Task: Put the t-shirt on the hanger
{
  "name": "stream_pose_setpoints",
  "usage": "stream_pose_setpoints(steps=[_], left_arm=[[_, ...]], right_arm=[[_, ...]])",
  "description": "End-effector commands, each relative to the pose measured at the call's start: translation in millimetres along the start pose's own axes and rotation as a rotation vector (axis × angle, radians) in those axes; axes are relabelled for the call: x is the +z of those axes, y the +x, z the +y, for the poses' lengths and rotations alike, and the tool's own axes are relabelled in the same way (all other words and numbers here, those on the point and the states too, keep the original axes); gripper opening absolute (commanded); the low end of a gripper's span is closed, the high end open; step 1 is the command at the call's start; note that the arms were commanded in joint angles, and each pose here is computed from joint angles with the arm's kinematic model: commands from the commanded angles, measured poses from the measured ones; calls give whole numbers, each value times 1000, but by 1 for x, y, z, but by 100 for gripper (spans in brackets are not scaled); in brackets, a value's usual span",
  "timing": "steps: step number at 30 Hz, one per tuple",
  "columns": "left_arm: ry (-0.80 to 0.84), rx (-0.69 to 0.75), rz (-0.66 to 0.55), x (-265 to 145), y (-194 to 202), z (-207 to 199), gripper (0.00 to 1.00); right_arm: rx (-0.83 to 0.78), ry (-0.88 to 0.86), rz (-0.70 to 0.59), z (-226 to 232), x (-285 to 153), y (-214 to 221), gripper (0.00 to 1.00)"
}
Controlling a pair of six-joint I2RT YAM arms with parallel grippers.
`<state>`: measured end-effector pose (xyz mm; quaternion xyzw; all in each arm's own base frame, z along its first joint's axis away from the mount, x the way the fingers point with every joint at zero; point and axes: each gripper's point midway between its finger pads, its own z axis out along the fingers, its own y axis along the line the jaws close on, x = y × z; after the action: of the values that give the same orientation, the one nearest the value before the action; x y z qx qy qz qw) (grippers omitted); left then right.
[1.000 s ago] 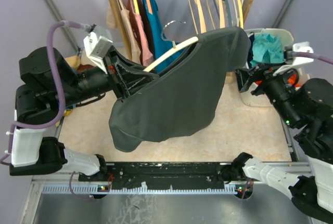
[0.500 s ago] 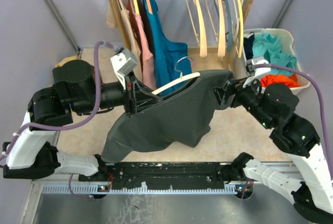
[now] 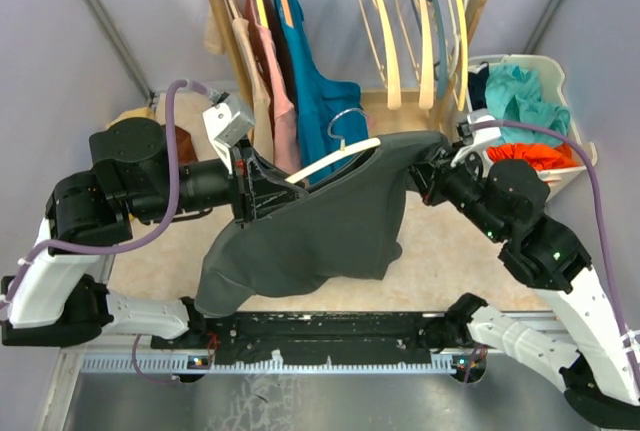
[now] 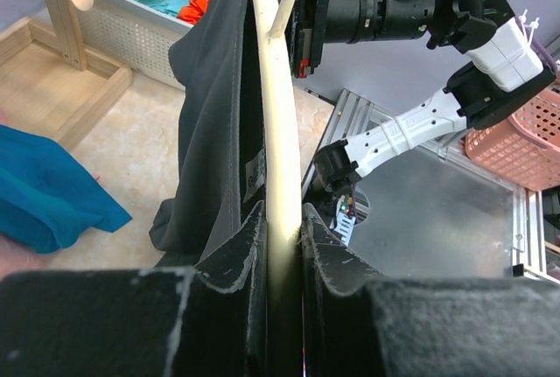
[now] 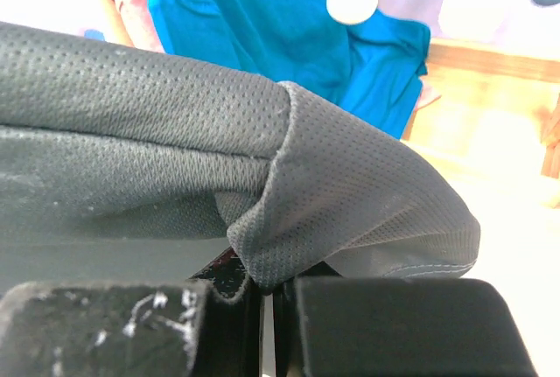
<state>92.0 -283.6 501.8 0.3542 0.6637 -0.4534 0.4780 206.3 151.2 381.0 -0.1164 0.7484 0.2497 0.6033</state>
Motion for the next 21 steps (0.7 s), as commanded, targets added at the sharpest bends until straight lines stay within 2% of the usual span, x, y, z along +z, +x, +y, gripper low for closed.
stream_pose_setpoints(steps=[1, 11, 21], left_arm=[[4, 5, -84, -8, -21, -3, 2], [-94, 18, -30, -5, -5, 17, 2], [-47, 17, -42, -7, -11, 7, 2]], right_arm=[[25, 20, -164, -1, -17, -52, 0], [53, 152, -244, -26, -52, -73, 0], [7, 324, -191, -52, -39, -70, 0]])
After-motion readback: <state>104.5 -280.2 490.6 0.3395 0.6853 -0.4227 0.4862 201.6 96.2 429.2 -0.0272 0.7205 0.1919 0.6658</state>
